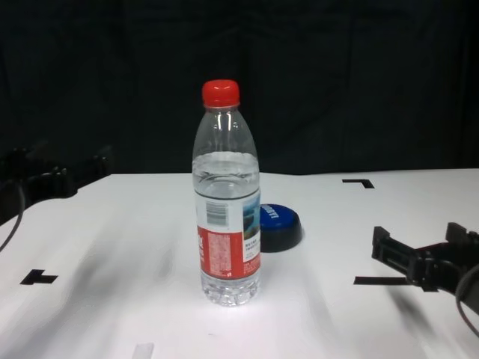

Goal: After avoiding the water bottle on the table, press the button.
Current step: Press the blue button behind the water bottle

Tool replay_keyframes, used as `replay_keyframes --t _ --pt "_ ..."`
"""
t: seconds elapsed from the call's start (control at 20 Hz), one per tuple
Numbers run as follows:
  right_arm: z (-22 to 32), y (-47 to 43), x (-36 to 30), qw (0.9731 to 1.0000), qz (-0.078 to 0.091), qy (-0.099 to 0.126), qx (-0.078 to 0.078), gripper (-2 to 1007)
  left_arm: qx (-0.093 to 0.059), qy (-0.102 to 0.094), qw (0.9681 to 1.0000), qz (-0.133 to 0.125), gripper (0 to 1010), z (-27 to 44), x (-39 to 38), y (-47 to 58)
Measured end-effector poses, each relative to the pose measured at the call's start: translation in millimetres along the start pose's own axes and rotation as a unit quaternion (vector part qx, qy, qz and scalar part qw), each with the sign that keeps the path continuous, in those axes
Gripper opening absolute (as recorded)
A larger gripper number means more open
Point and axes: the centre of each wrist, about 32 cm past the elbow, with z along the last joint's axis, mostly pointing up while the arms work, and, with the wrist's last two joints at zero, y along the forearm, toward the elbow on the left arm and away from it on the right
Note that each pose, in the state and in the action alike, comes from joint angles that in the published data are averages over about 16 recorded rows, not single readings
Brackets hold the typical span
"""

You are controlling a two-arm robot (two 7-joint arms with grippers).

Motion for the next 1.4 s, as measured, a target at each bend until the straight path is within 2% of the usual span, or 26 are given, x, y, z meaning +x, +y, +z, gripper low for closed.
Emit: replay_keyframes --t 1.4 --pt "0.0 0.0 0.0 1.0000 0.000 0.000 0.000 1003 0.007 -0.008 0.9990 -0.044 1003 -7.3 8.2 -46.5"
